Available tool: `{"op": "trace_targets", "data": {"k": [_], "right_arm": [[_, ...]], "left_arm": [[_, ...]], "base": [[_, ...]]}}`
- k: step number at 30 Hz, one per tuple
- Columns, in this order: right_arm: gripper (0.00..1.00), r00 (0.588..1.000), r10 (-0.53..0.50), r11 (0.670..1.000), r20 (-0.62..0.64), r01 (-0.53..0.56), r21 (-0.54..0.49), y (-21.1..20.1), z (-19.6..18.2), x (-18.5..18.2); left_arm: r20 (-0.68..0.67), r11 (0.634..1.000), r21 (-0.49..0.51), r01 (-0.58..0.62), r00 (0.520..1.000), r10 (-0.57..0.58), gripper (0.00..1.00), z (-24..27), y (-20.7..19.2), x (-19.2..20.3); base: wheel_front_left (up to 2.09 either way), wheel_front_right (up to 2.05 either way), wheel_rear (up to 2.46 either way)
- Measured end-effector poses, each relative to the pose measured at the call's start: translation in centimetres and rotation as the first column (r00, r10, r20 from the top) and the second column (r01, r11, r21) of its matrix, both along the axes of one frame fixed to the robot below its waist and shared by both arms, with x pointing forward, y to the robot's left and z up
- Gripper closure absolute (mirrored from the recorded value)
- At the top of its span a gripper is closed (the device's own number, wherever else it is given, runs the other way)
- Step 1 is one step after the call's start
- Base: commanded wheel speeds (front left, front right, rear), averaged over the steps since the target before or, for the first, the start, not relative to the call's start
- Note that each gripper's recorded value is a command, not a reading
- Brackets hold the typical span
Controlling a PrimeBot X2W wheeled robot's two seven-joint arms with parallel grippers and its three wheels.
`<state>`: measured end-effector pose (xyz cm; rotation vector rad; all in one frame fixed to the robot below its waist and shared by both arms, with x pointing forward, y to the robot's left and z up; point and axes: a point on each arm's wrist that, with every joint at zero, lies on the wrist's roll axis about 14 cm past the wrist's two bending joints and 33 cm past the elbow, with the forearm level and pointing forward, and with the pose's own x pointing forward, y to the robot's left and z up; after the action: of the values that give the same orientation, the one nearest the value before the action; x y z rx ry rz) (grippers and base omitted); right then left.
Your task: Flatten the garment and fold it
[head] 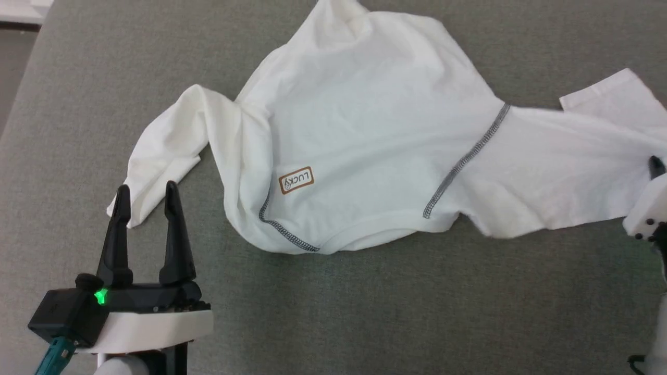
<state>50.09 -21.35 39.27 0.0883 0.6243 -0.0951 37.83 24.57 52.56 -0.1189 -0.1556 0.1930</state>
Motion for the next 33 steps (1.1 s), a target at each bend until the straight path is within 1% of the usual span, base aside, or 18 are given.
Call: {"op": "trace_targets", "data": {"k": [4, 7, 11, 14, 15, 16, 17, 18, 21, 24, 26, 29, 31, 33], "right_arm": [[1.00, 0.992, -0.090, 0.995, 0.087, 0.094, -0.043, -3.5, 3.1, -0.4], [1.00, 0.979, -0.166, 0.980, 0.122, 0.177, -0.088, -7.0, 4.8, -1.9], [1.00, 0.961, -0.245, 0.948, 0.130, 0.265, -0.176, -11.3, 5.8, -4.7], [1.00, 0.956, -0.259, 0.935, 0.140, 0.284, -0.214, -12.3, 5.9, -5.6], [0.87, 0.956, -0.257, 0.934, 0.143, 0.283, -0.217, -12.3, 5.7, -5.7], [0.61, 0.956, -0.254, 0.936, 0.144, 0.281, -0.212, -12.1, 5.5, -5.7], [0.17, 0.958, -0.249, 0.939, 0.146, 0.275, -0.206, -11.8, 5.2, -5.6], [0.00, 0.960, -0.242, 0.943, 0.141, 0.267, -0.199, -11.4, 4.8, -5.6], [0.00, 0.969, -0.216, 0.957, 0.118, 0.235, -0.172, -9.9, 3.7, -5.5], [0.00, 0.979, -0.166, 0.974, 0.118, 0.182, -0.137, -7.9, 4.0, -4.8], [0.00, 0.984, -0.129, 0.986, 0.122, 0.140, -0.092, -6.1, 4.8, -4.2], [0.00, 0.983, -0.040, 0.998, 0.177, 0.048, -0.042, -2.7, 7.2, -2.7], [0.00, 0.980, 0.031, 0.999, 0.197, -0.023, -0.044, -0.5, 8.4, -2.0], [0.00, 0.978, 0.088, 0.995, 0.192, -0.079, -0.052, 1.1, 8.7, -1.3]], "left_arm": [[0.021, 1.000, -0.008, 0.020, 1.000, -0.020, 0.00, 0.6, -0.6, 0.0], [0.029, 0.999, -0.014, 0.034, 0.999, -0.033, 0.00, 0.8, -1.1, -0.2], [0.036, 0.999, -0.017, 0.042, 0.998, -0.041, 0.00, 1.1, -1.4, -0.6], [0.028, 0.999, -0.019, 0.038, 0.999, -0.037, 0.00, 0.9, -1.3, -1.1], [0.027, 0.999, -0.020, 0.037, 0.999, -0.036, 0.00, 0.9, -1.3, -1.2], [0.025, 0.999, -0.020, 0.037, 0.999, -0.036, 0.00, 0.9, -1.3, -1.3], [0.024, 0.999, -0.022, 0.040, 0.999, -0.039, 0.00, 0.8, -1.4, -1.3], [0.022, 0.999, -0.023, 0.042, 0.999, -0.041, 0.00, 0.8, -1.5, -1.3], [0.023, 0.999, -0.027, 0.047, 0.999, -0.046, 0.00, 0.8, -1.7, -1.5], [0.024, 0.998, -0.028, 0.048, 0.999, -0.047, 0.00, 0.9, -1.7, -1.9], [0.029, 0.998, -0.027, 0.048, 0.998, -0.047, 0.00, 1.1, -1.7, -2.2], [0.036, 0.999, -0.026, 0.045, 0.998, -0.044, 0.00, 1.3, -1.6, -2.5], [0.034, 0.999, -0.027, 0.044, 0.998, -0.043, 0.00, 1.3, -1.7, -2.6], [0.029, 0.998, -0.029, 0.048, 0.998, -0.047, 0.00, 1.1, -1.8, -2.5]], "base": [[0.00, 0.00, 0.00], [0.00, 0.00, 0.00], [0.00, 0.00, 0.00], [0.00, 0.00, 0.00], [0.00, 0.00, 0.00], [0.00, 0.00, 0.00], [0.00, 0.00, 0.00], [0.00, 0.00, 0.00], [0.00, 0.00, 0.00], [0.00, 0.00, 0.00], [0.00, 0.00, 0.00], [0.00, 0.00, 0.00], [0.00, 0.00, 0.00], [0.00, 0.00, 0.00]]}}
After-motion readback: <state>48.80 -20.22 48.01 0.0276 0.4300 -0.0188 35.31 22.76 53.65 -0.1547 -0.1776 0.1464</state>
